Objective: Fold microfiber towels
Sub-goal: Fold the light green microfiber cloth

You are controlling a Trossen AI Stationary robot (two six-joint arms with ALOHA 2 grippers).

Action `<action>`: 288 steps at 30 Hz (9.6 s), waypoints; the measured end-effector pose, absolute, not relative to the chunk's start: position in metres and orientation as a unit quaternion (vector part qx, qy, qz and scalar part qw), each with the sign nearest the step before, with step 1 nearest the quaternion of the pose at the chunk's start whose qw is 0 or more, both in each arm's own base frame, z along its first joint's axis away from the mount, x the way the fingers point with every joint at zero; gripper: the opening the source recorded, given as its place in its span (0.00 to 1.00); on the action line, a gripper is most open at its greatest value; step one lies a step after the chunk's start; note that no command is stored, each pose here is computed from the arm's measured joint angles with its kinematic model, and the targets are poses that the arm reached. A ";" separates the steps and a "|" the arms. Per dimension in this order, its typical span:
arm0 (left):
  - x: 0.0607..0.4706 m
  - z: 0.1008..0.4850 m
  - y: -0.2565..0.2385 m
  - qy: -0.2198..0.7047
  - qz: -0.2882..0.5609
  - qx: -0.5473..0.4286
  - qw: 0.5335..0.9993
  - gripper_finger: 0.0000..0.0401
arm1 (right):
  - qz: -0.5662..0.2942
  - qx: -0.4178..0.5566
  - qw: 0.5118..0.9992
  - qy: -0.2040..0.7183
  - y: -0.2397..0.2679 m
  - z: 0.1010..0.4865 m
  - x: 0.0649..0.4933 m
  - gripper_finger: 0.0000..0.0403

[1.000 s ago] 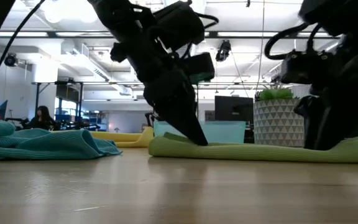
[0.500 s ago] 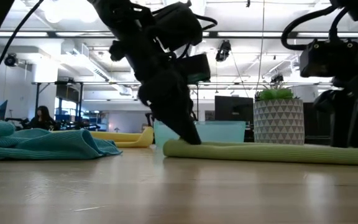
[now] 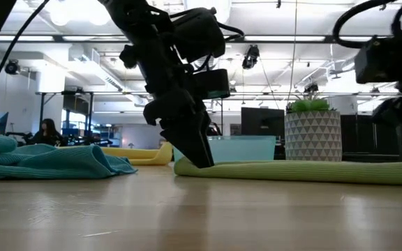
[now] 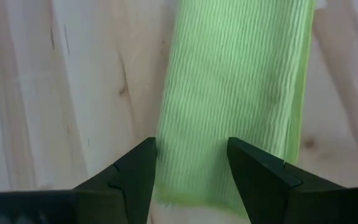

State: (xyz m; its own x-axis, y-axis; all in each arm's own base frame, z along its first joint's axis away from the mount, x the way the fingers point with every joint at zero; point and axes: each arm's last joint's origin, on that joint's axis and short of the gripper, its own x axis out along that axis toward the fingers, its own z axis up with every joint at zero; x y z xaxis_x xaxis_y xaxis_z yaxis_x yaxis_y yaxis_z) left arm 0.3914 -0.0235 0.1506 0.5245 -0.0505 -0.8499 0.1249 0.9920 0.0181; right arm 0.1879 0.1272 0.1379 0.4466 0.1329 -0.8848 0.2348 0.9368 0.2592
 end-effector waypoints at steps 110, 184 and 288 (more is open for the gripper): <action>0.299 0.239 -0.046 0.415 0.037 -0.107 0.903 0.03 | -0.079 -0.078 0.836 0.538 0.187 0.140 0.313 0.56; 0.225 0.417 -0.029 -0.161 -0.037 -0.091 0.982 0.03 | -0.173 -0.327 0.880 0.298 0.130 0.369 0.274 0.02; 0.331 0.501 0.004 0.026 -0.233 -0.101 0.967 0.99 | -0.217 -0.520 0.826 0.035 0.128 0.502 0.291 0.02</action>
